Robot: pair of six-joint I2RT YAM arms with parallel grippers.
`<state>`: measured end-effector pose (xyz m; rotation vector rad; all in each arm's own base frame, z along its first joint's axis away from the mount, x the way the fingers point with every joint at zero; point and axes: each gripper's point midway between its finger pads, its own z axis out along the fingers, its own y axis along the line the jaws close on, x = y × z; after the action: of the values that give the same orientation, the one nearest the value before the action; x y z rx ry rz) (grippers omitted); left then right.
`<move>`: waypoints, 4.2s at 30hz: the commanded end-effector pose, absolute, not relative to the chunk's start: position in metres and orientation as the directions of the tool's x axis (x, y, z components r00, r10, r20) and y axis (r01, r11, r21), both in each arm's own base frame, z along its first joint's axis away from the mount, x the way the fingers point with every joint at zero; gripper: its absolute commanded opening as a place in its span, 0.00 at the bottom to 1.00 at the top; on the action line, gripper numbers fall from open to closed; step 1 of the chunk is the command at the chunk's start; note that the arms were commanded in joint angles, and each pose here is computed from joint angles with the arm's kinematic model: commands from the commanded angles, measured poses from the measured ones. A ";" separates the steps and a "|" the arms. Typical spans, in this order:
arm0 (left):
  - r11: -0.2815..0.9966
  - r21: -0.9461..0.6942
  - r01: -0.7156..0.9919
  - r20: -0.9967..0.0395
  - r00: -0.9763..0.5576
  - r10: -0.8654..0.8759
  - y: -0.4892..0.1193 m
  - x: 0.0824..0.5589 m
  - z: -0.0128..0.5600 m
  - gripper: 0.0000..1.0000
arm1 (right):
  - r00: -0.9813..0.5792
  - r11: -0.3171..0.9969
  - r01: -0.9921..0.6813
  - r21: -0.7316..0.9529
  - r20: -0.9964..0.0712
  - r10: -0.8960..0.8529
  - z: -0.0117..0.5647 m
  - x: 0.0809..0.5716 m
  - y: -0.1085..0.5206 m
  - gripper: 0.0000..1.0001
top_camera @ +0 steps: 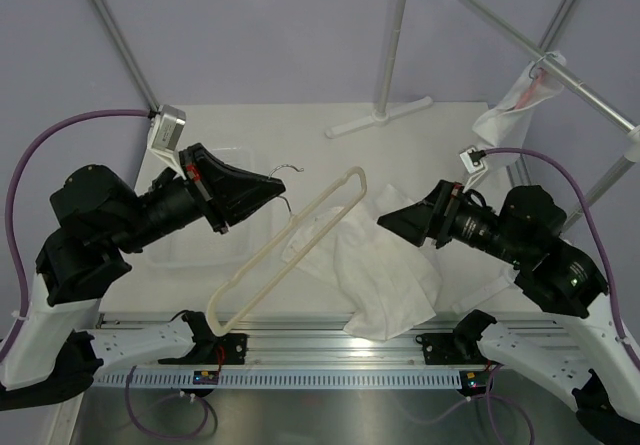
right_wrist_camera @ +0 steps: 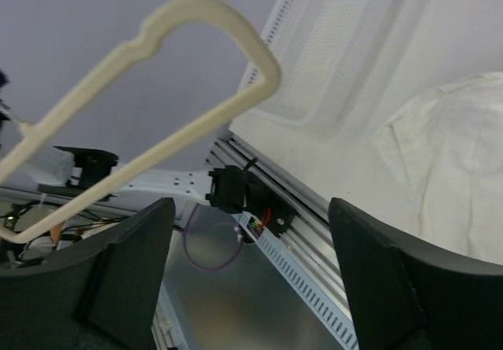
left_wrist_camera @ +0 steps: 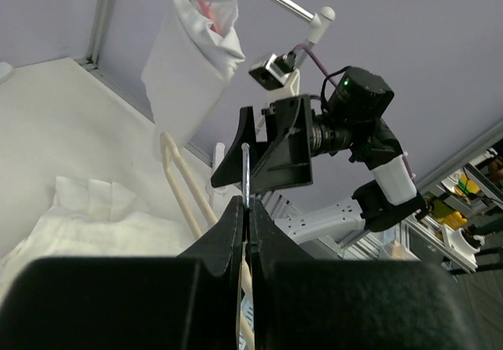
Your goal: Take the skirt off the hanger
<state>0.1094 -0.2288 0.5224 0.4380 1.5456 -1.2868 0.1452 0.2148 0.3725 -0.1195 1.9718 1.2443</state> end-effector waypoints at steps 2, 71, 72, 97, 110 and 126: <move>0.245 -0.460 0.853 -0.864 -0.366 -0.347 -0.237 0.096 0.539 0.00 | -0.694 0.281 -0.482 0.830 -0.557 0.456 0.449 0.130 0.222 0.76; 0.424 -0.509 0.749 -0.856 -0.491 -0.160 -0.227 0.099 0.420 0.99 | -0.438 0.304 -0.062 0.951 -0.300 0.848 0.416 0.198 0.242 0.00; 0.429 -0.511 0.745 -0.853 -0.502 -0.144 -0.229 0.100 0.413 0.99 | -0.431 0.314 -0.063 0.947 -0.310 0.848 0.417 0.200 0.242 0.00; 0.372 -0.526 0.765 -0.837 -0.543 -0.066 -0.228 0.077 0.353 0.90 | -0.372 0.269 -0.101 0.958 -0.287 0.883 0.460 0.217 0.260 0.00; 0.667 -0.432 0.607 -0.867 -0.483 -0.123 -0.207 0.136 0.340 0.00 | -0.454 0.346 -0.182 0.920 -0.391 0.801 0.466 0.198 0.260 0.72; 0.784 -0.170 0.597 -0.912 -0.397 0.105 -0.242 0.196 0.371 0.00 | -0.649 0.504 -0.371 0.780 -0.606 0.460 0.402 0.111 0.196 0.81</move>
<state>0.1789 -0.2160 0.3506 0.4431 1.9811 -0.6007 0.1266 0.1823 0.4576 0.2971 1.6923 1.3815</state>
